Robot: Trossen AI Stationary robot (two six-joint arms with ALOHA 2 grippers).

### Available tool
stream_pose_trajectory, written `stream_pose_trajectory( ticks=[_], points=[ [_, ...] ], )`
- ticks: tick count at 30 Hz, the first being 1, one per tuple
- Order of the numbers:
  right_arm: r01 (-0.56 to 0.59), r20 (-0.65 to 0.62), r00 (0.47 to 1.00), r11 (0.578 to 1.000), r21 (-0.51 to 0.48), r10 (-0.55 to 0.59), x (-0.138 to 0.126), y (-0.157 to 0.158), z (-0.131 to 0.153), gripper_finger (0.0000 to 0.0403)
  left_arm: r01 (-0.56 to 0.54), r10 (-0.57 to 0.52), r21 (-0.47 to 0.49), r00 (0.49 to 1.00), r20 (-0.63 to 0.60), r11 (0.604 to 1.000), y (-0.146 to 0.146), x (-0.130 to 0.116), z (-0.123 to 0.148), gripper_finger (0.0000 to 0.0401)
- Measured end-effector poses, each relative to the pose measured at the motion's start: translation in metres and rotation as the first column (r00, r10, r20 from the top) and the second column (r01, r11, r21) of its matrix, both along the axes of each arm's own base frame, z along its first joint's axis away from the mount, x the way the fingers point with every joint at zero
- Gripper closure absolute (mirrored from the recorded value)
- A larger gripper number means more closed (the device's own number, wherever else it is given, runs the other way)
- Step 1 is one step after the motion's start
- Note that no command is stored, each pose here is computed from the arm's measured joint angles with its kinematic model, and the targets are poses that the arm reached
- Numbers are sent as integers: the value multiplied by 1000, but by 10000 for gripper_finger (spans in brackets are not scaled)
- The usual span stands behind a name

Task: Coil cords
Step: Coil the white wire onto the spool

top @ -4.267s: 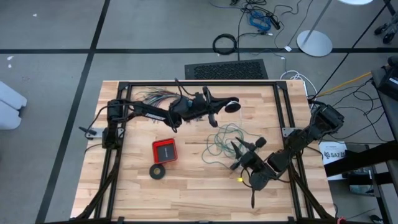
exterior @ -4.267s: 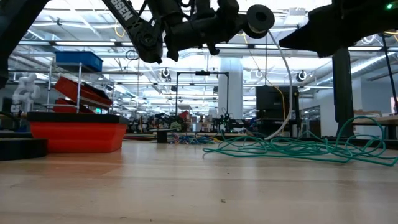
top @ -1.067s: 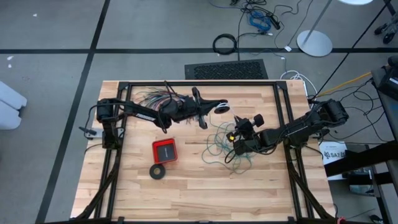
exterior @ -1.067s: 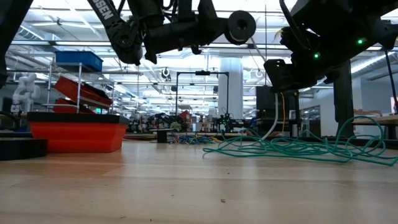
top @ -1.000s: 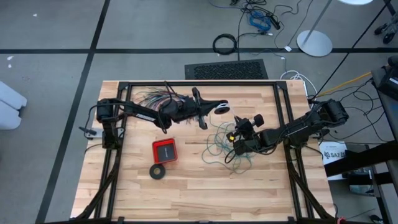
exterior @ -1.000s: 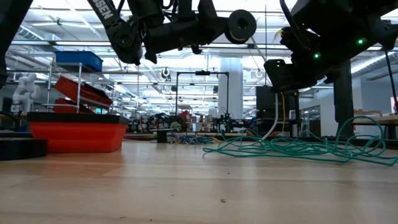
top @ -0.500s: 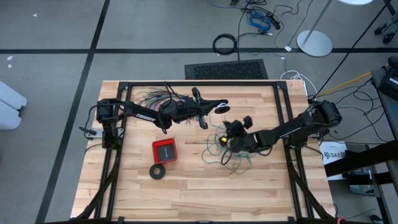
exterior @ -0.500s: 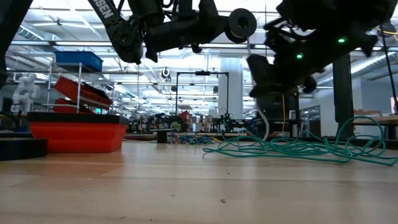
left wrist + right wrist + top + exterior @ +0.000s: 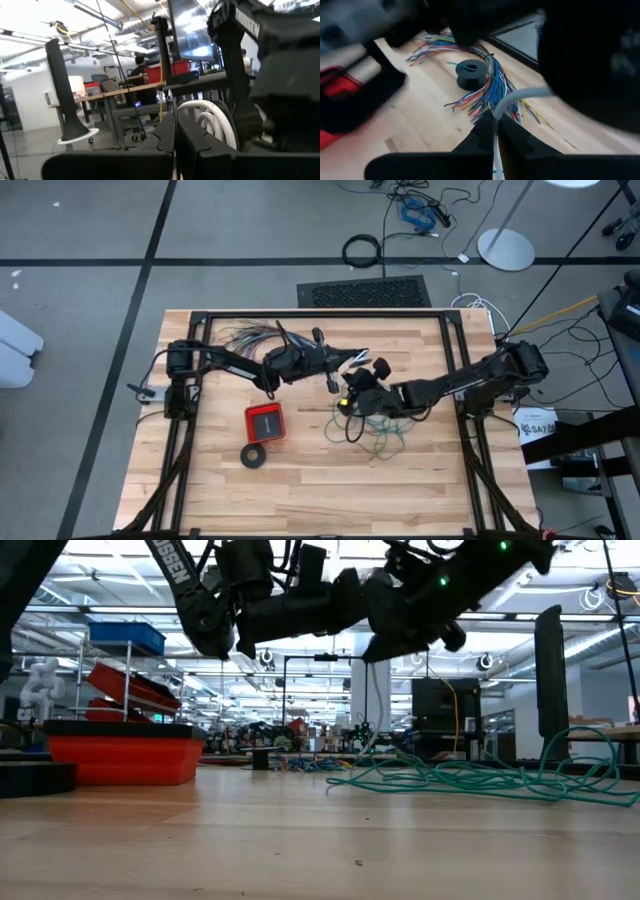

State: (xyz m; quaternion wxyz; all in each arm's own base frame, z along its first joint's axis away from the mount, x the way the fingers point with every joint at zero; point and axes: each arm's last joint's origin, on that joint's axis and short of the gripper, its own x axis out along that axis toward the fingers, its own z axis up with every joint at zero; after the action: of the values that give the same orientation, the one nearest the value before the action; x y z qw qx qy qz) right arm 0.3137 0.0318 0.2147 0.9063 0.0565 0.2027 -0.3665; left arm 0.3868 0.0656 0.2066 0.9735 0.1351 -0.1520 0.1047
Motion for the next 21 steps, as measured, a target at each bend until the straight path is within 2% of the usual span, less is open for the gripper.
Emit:
stream_pose_trajectory(
  ticks=[10,15,21],
  points=[
    [-4,-150,989,1000,-27,0,1,13,32,403,-32,41,132,997,-70,991,0,1,-7,393],
    [27,-231,972,998,-50,-38,-9,23,49,402,-35,56,176,991,-120,984,1,1,-12,393],
    [80,-328,940,996,-45,-90,-30,23,67,402,31,-3,201,990,-139,979,-1,2,-13,393]
  ],
)
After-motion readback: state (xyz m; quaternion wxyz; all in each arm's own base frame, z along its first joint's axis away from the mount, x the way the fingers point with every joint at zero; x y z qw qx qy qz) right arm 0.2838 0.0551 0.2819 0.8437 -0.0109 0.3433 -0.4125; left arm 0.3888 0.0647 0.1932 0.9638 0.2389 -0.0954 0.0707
